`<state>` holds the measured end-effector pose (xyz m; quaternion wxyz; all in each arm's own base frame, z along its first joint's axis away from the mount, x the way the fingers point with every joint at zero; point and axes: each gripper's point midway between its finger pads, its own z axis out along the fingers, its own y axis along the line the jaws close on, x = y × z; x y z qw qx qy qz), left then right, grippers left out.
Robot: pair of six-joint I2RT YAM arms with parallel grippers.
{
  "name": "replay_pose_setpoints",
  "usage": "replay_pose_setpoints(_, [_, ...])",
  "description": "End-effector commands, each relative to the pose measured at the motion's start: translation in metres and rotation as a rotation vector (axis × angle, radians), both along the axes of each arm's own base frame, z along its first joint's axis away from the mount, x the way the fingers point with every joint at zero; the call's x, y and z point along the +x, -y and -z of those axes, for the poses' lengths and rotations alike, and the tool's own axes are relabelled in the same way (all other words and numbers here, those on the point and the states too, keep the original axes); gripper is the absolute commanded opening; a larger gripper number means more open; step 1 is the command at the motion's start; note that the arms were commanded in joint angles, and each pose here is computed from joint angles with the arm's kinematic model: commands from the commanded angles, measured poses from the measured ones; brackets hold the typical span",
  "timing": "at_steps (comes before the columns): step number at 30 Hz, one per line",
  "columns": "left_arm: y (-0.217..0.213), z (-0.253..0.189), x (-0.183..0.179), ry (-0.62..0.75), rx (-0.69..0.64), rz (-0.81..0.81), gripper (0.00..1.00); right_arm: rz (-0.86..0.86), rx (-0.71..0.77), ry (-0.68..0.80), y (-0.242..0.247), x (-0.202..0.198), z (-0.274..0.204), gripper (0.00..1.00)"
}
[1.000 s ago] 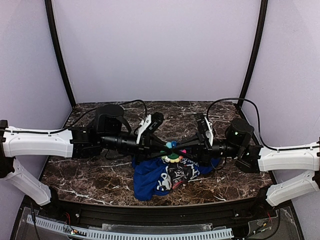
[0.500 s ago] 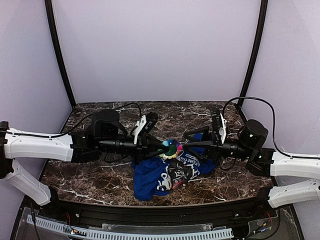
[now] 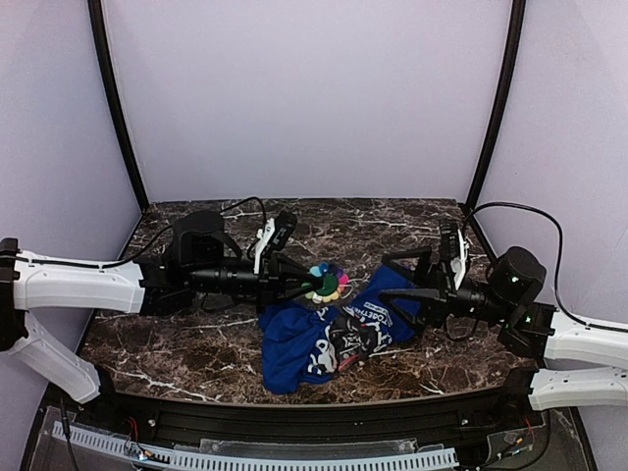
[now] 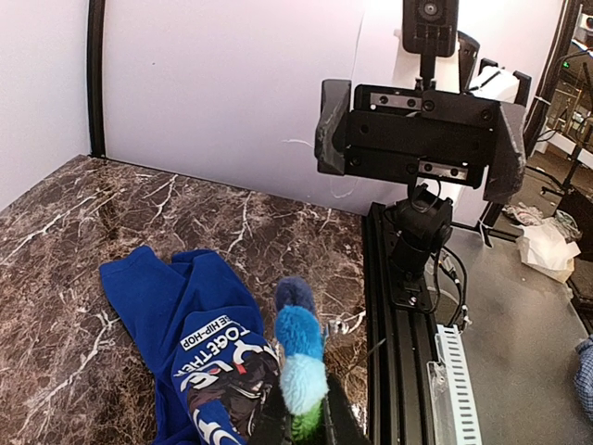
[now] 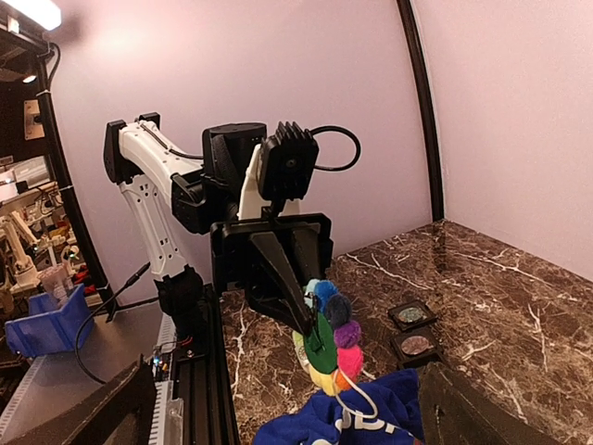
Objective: Remove the brooch from the garment
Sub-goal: Place the brooch in the brooch box.
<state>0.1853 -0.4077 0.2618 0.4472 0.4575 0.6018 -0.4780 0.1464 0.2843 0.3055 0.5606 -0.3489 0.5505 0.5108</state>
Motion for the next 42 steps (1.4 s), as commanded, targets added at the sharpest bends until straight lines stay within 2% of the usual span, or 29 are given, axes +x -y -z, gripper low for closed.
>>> replay_pose_setpoints(1, [-0.001, 0.002, -0.003, -0.015, -0.013, 0.029, 0.01, -0.054, -0.002, -0.017, -0.006, -0.008, 0.013, 0.98])
replay_pose_setpoints(9, [0.001, 0.000, -0.010, -0.020, -0.001, 0.079, 0.01, -0.168, 0.002, 0.014, -0.022, -0.036, 0.018, 0.96])
replay_pose_setpoints(13, [-0.001, -0.004, -0.018, -0.008, -0.011, 0.113, 0.01, -0.211, -0.009, 0.037, -0.030, -0.042, 0.017, 0.91])
replay_pose_setpoints(18, [0.000, -0.001, -0.022, -0.014, -0.004, 0.144, 0.01, -0.159, -0.004, 0.049, -0.033, -0.031, 0.017, 0.90])
replay_pose_setpoints(23, [0.001, 0.005, -0.027, -0.029, 0.000, 0.179, 0.01, -0.118, -0.022, 0.055, -0.044, -0.016, 0.020, 0.81])
replay_pose_setpoints(31, [0.002, 0.006, -0.025, -0.031, 0.003, 0.163, 0.01, -0.193, -0.060, 0.067, -0.068, -0.014, 0.032, 0.64])
replay_pose_setpoints(42, [0.002, 0.004, -0.023, -0.030, 0.006, 0.156, 0.01, -0.197, -0.027, 0.053, -0.078, -0.009, 0.028, 0.50])
